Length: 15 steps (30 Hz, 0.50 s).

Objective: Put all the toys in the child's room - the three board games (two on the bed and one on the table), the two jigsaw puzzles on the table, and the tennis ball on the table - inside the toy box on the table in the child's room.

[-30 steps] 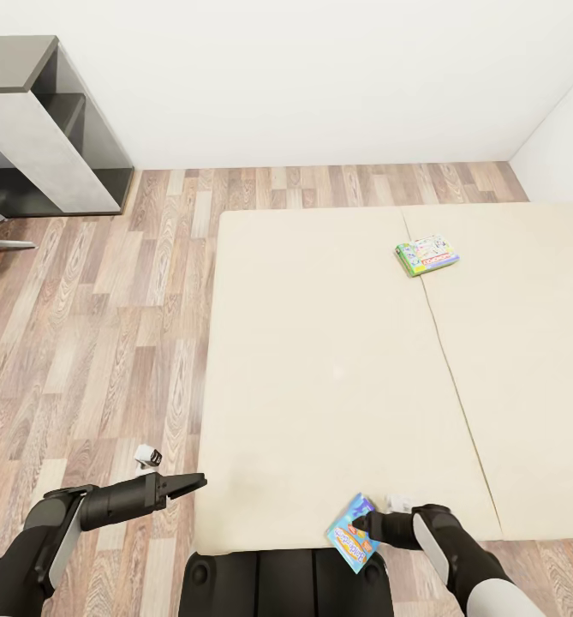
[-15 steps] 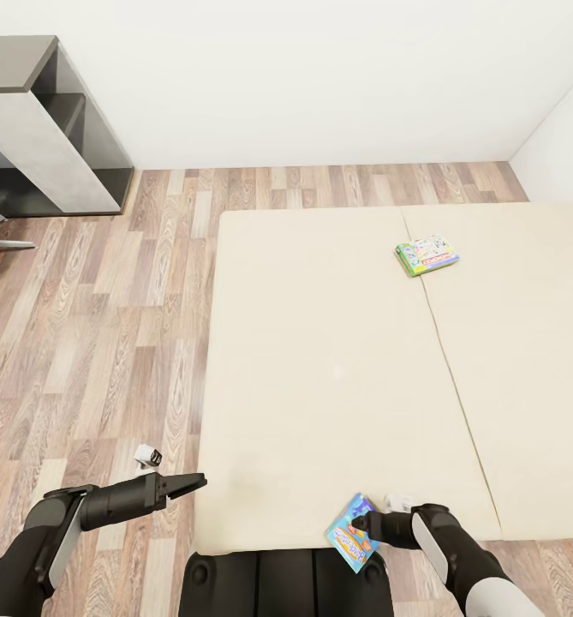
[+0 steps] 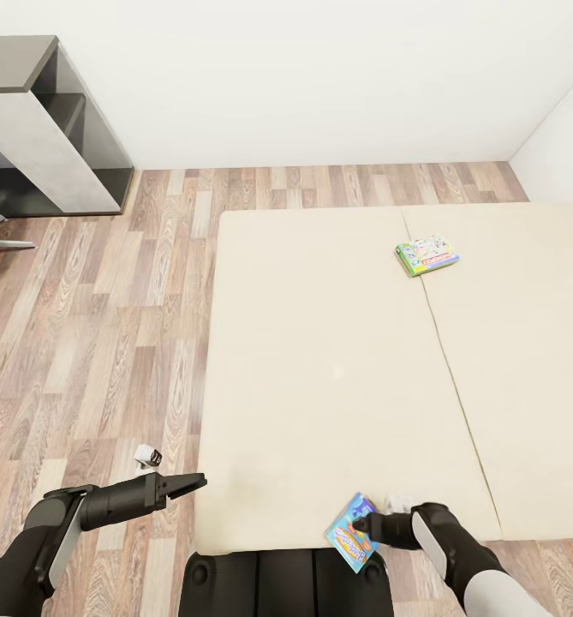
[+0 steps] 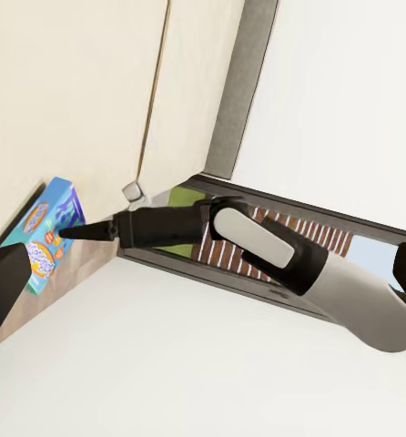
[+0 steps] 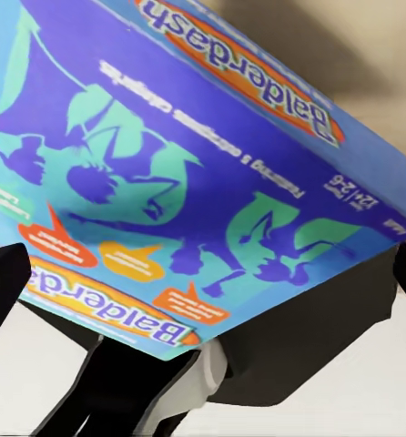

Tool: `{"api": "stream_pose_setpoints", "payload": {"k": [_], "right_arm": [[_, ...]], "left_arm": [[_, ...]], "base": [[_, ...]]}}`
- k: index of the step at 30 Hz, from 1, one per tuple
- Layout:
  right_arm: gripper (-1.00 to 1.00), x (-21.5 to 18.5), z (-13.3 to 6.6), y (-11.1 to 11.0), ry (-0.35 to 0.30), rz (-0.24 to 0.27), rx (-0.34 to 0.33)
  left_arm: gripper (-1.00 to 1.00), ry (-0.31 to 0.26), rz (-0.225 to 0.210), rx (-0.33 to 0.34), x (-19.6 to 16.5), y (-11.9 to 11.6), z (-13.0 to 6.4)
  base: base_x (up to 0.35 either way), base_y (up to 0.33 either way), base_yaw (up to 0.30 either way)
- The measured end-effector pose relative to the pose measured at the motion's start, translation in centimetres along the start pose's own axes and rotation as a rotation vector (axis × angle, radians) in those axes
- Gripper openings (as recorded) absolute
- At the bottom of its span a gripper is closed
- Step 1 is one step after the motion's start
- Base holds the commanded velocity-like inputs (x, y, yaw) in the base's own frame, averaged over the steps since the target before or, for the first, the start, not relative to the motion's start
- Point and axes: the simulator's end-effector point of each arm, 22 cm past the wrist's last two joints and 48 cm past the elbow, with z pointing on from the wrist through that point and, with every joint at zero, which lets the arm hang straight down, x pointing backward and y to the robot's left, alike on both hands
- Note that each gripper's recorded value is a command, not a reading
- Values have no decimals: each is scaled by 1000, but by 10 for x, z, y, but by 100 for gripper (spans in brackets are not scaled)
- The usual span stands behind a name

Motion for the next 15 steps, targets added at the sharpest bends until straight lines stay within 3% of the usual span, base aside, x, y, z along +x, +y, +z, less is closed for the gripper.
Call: {"api": "stream_pose_setpoints", "payload": {"k": [6, 15], "right_arm": [[100, 8, 4, -2, 27, 8, 6], [100, 2, 5, -2, -3, 1, 5]], "left_arm": [[100, 0, 0, 0, 0, 0, 0], [100, 0, 0, 0, 0, 0, 0]], "base": [[0, 0, 0], [0, 0, 0]]}}
